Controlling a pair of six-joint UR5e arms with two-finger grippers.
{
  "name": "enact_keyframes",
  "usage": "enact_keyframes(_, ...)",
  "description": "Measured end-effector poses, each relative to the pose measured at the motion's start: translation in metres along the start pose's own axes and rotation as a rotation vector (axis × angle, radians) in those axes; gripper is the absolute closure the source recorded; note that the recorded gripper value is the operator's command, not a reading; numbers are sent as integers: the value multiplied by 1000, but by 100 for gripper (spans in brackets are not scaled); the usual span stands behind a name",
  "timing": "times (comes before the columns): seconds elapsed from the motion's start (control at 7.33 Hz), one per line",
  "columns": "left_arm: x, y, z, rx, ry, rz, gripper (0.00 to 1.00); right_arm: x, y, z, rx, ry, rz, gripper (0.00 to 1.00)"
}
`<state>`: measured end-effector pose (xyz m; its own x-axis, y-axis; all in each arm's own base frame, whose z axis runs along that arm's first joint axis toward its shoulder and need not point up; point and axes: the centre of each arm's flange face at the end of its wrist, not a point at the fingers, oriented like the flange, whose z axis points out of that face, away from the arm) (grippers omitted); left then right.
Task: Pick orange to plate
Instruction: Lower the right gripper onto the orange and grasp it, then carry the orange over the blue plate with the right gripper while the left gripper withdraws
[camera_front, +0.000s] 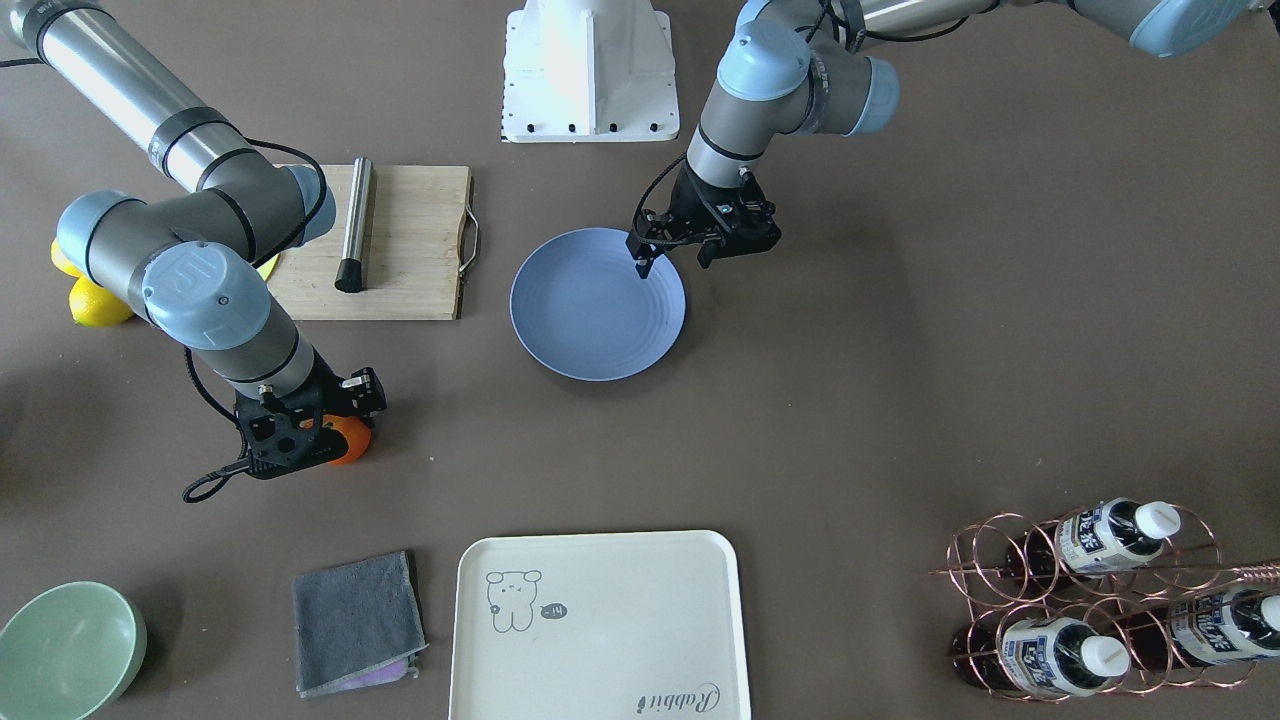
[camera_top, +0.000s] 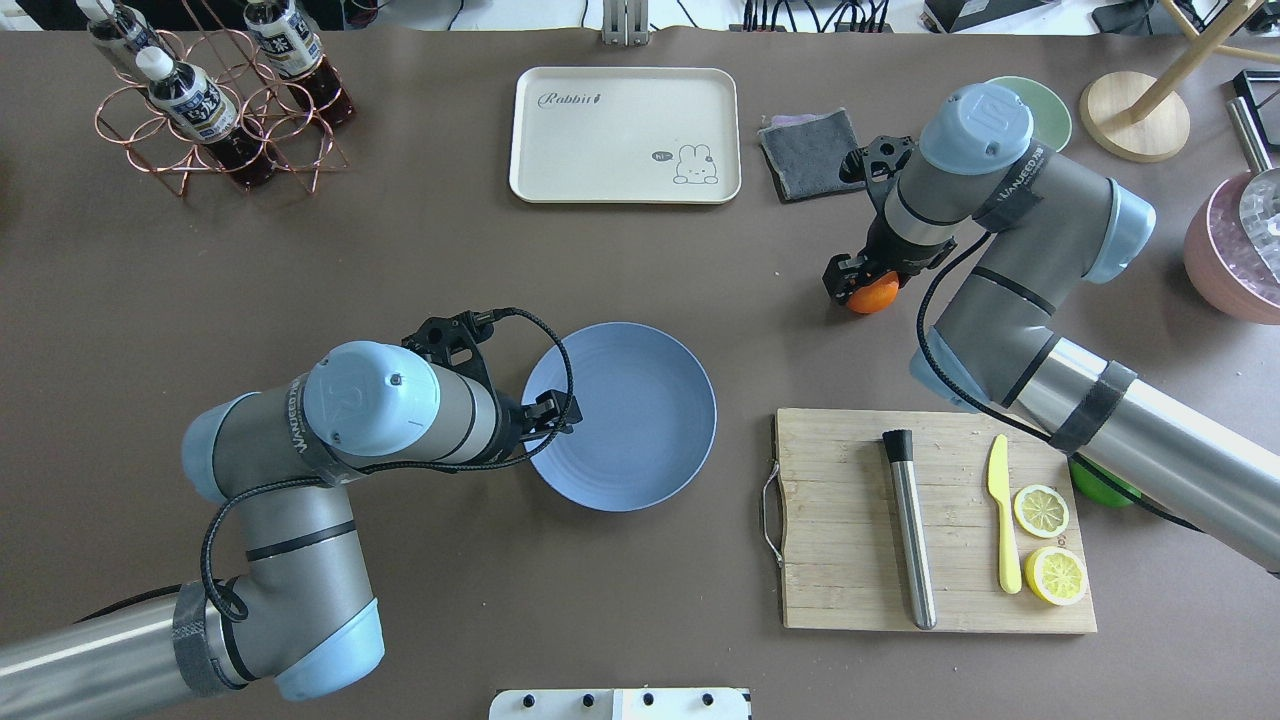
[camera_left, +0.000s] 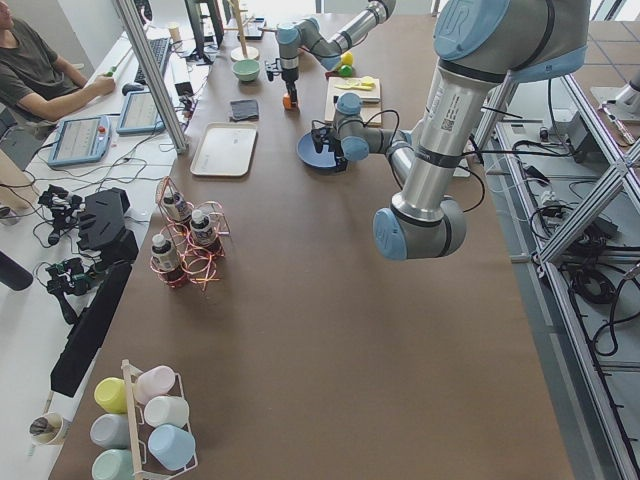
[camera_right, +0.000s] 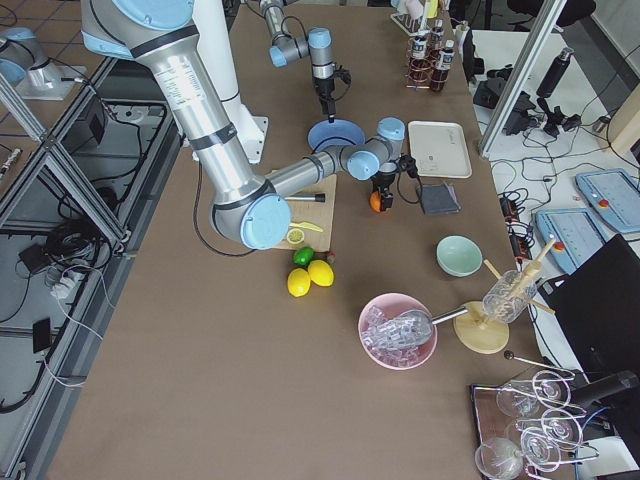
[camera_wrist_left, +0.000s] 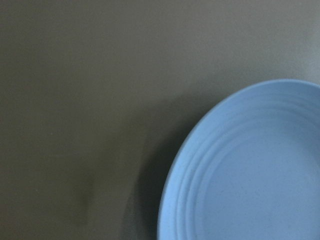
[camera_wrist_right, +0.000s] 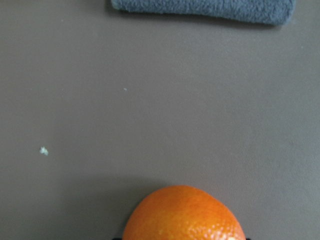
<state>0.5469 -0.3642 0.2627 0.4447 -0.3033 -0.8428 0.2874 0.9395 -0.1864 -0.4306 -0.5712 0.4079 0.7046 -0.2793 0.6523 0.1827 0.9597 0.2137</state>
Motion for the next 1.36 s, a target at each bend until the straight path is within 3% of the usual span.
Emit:
enact_keyframes(0.14, 0, -1, -1, 1, 2, -1, 3, -10, -4, -8, 8, -16, -8, 100)
enact_keyframes(0.41, 1, -16, -12, 19, 16, -1, 4, -61, -13, -58, 32, -87, 35, 100)
enact_keyframes(0.68, -8, -54, -32, 49, 17, 69, 3, -153, 16, -91, 30, -133, 124, 100)
enact_keyframes(1.09, -66, -139, -64, 31, -34, 175, 3, -282, 78, -69, 32, -137, 212, 100)
enact_keyframes(1.36, -91, -162, -72, 43, -60, 190, 3, -313, 84, -43, 34, -99, 230, 100)
